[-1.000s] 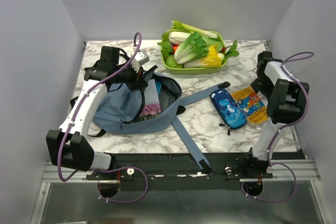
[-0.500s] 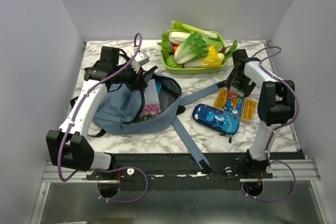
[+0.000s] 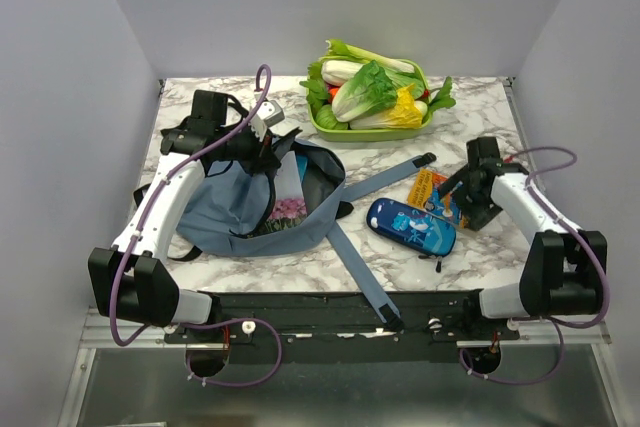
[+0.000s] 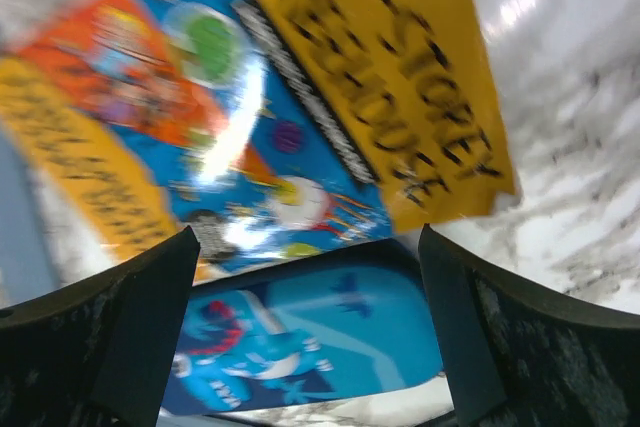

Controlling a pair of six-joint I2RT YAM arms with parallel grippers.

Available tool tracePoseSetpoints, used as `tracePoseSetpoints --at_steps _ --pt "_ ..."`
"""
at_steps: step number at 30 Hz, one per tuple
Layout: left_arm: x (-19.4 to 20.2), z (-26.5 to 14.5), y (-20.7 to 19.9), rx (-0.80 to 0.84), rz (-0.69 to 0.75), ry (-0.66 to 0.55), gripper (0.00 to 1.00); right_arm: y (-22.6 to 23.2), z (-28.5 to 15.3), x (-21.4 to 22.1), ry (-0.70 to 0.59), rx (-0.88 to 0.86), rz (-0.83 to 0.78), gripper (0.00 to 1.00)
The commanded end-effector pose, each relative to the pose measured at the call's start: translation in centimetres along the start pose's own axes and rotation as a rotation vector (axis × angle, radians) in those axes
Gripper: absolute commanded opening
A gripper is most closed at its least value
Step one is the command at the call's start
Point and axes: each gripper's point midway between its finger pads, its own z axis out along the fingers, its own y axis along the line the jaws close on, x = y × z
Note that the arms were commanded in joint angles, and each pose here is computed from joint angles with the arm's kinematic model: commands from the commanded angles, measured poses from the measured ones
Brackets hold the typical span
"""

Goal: Pack the student bag
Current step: Adjust the book at the center of the board, then pick up the book from the center of the board.

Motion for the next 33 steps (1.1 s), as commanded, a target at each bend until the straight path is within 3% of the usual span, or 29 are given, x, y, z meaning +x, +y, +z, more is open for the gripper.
tracePoseSetpoints --at_steps 1,12,21,28,33 --pt "-0.4 -0.7 -0.6 0.017 0.025 -0.019 0.04 -0.7 1.3 2.8 0.045 -0.045 0.172 1.00" --pt "-0.3 -0.7 -0.7 0.020 0.023 -0.017 0.05 -2.9 2.1 -0.6 -0.155 0.036 0.305 0.98" --pt "-0.4 -1.1 -0.6 0.018 0.037 -0.010 0.05 -3.5 4.7 1.4 -0.069 0.087 0.383 0.97" --pt "0.2 -1.3 -0.6 0.015 0.036 0.005 0.05 -3.0 5.4 0.6 -0.076 0.105 0.414 0.94" --pt "0.3 -1.5 -0.6 0.011 0.033 0.007 0.05 -2.2 5.7 -0.8 -0.096 0.074 0.398 0.78"
